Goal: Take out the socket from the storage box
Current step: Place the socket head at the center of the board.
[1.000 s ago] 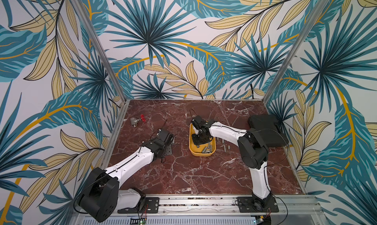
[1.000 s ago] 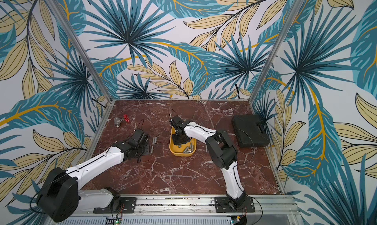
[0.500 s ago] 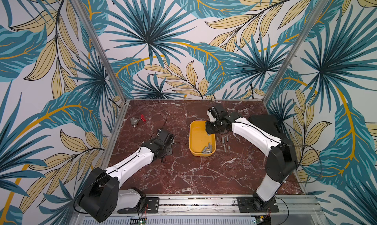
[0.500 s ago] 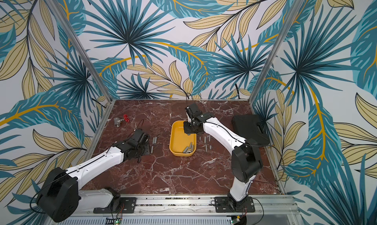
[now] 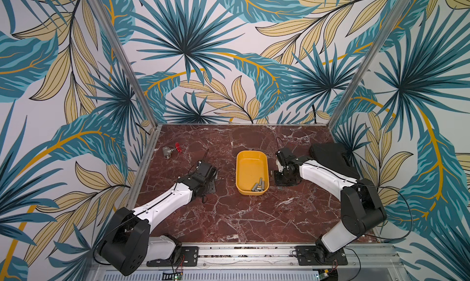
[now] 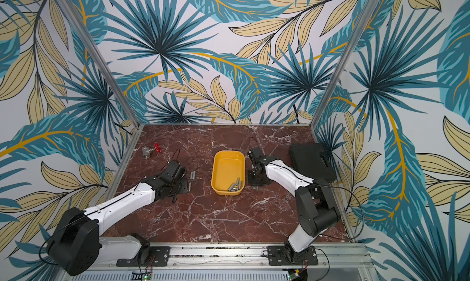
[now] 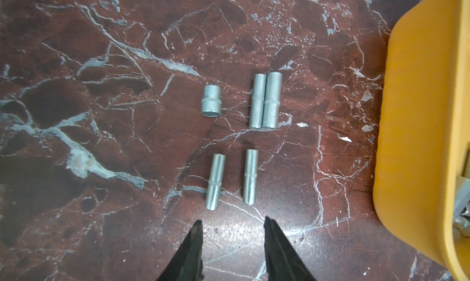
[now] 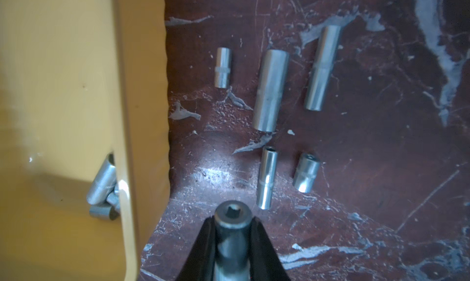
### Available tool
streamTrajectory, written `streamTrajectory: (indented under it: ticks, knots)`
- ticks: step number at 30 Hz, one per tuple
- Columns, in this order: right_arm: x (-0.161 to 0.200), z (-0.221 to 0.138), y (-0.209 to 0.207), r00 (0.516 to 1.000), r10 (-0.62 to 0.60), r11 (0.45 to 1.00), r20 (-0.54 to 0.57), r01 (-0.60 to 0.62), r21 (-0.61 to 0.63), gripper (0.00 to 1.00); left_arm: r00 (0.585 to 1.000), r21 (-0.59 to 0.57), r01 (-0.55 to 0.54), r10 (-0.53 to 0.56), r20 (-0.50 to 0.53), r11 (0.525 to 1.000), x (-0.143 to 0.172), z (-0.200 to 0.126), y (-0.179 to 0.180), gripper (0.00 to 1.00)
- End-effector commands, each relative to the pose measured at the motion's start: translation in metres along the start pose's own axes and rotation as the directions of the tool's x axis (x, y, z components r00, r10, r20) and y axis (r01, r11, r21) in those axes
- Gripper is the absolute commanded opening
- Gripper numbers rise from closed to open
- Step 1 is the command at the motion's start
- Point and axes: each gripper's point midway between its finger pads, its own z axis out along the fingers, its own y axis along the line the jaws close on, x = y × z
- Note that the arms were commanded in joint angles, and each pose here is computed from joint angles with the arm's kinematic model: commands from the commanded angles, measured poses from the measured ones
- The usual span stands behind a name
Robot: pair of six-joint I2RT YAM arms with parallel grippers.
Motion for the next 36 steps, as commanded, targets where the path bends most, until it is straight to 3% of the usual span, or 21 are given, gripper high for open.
streamTrajectory:
  ticks: [1,20,29,36]
  knots:
    - [-0.001,0.017,-0.003,1.0,0.023,1.0,-0.002,-0.023,0.014,0.16,1.0,-0.003,0.003,-0.003,-0.004,1.0,0.002,0.004,0.003,0.43]
    - [-0.007,0.04,-0.002,0.999,0.017,0.999,-0.031,-0.016,0.038,0.22,1.0,-0.011,0.012,-0.012,-0.005,1.0,0.007,0.003,0.008,0.43]
    - [-0.011,0.034,0.0,1.0,0.017,1.0,-0.018,-0.017,0.026,0.33,1.0,-0.012,0.018,-0.018,0.004,1.0,0.006,0.0,0.009,0.43]
    - [-0.015,0.021,0.004,1.0,0.018,1.0,0.001,-0.018,0.008,0.34,1.0,0.033,0.013,-0.013,0.007,0.999,0.0,-0.004,-0.002,0.43]
